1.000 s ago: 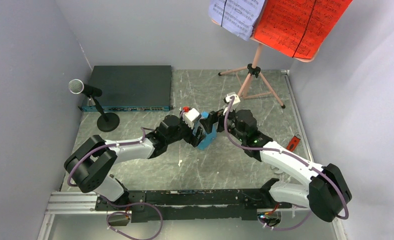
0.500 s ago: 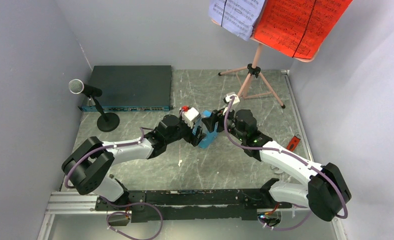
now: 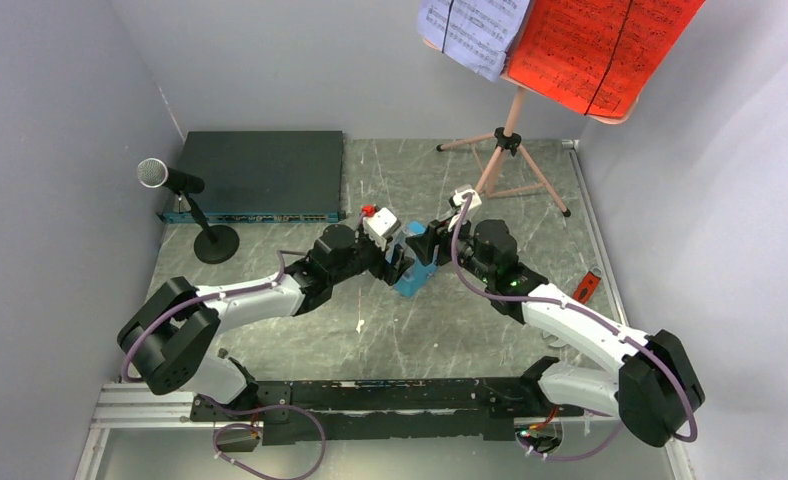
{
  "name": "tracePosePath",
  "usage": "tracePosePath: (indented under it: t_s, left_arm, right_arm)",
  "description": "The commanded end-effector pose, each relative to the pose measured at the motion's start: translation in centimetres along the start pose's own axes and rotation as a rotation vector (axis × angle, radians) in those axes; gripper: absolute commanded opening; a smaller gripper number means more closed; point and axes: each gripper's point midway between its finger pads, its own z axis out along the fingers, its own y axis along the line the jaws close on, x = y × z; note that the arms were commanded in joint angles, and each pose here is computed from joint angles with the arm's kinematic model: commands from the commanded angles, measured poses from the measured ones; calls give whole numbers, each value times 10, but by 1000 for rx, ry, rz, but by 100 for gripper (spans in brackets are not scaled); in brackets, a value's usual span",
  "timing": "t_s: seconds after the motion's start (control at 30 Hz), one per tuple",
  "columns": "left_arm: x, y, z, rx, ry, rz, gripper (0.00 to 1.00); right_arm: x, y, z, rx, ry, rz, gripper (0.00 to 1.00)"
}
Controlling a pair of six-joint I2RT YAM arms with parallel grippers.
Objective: Pack up the instrument practice props
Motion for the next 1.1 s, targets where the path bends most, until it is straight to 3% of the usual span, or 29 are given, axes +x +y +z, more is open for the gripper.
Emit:
tracePosePath:
  t_s: [0.0,0.33,0.47,0.73,1.07]
  left_arm:
    - [-44,-2,6,12,-106,43,78]
    - [-57,-8,1,45,-125,70,62]
    - [-55,-8,-1,44,-122,75,61]
    - [-57,-8,-4,42,-122,84,58]
    - [-56,-13,0,69,-125,64,57]
  right_arm:
    - [-17,12,-7,-50,-47,1,51]
    - [-22,20,-7,-88,-45,14,65]
    - [-37,14,-11,-40,-75,3,73]
    - [-57,-10,-18,103,-132,5,70]
    - [-44,-26,-10,154,-98,29,69]
